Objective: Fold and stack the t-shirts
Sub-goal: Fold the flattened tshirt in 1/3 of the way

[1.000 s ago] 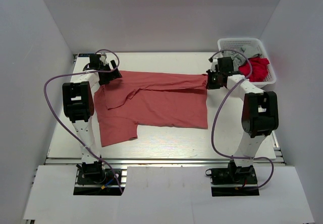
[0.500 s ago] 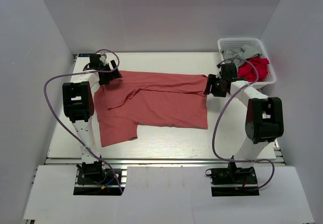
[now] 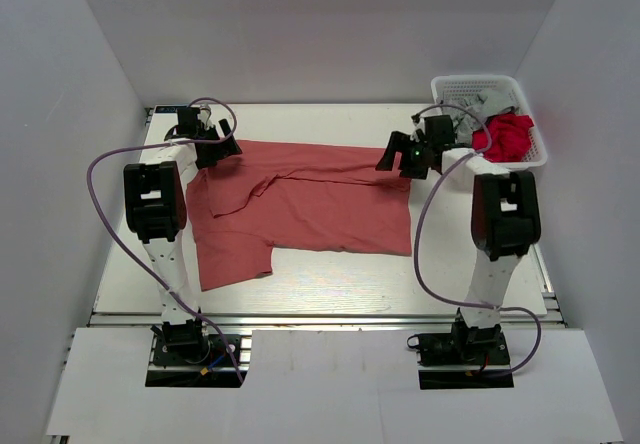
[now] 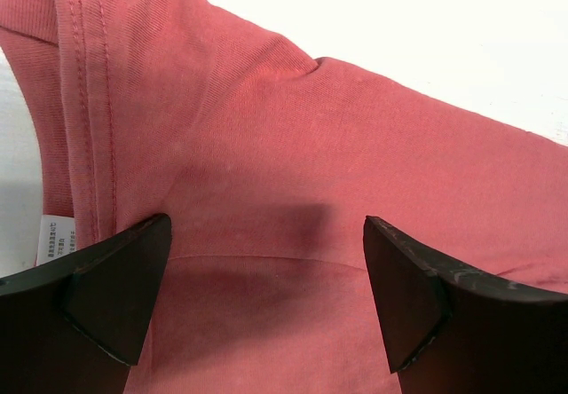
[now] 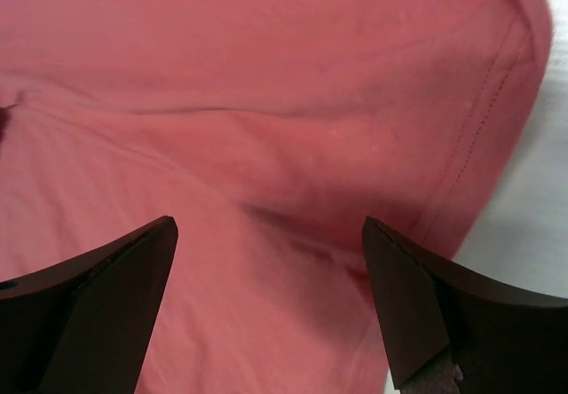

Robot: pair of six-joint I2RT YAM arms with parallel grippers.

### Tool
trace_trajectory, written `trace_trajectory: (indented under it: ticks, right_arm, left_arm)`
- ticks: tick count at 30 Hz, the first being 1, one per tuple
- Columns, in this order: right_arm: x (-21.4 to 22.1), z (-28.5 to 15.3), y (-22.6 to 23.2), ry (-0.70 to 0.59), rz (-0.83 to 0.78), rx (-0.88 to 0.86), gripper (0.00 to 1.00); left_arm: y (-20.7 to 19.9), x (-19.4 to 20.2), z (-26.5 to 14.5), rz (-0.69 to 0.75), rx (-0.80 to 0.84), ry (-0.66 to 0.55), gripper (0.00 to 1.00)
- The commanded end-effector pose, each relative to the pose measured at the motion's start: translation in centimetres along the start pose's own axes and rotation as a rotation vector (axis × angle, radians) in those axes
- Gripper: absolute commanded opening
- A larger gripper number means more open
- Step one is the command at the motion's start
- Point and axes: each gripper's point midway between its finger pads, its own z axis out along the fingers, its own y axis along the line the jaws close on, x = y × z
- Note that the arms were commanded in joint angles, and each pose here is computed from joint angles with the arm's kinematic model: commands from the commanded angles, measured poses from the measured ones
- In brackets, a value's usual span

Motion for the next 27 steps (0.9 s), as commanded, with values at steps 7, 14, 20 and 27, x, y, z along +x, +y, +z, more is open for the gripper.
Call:
trace_trajectory:
  ticks: [7, 14, 20, 27]
  right_arm:
    - [0.8, 4.4, -4.5, 0.103, 0.191, 0.085, 0.90]
    - [-3.0, 5.7, -8.0, 0.073, 0.197, 0.180, 0.90]
    - [-8.5, 5.2, -6.6, 0.008, -0.014, 0.145, 0.90]
    - [-12.9, 0.1, 1.6, -0.129, -0.276, 0.081, 0.90]
  left_arm:
    - [1.6, 1.1, 1.4, 0.008, -0.056, 0.069, 1.00]
    - [1.3, 0.8, 4.2, 0.072, 0.007, 0.112, 1.00]
    - [-1.0, -3.8, 3.0, 0.155, 0.049, 0.014, 1.00]
    - [-3.9, -10.4, -4.6, 0.240, 0.015, -0.165, 1.00]
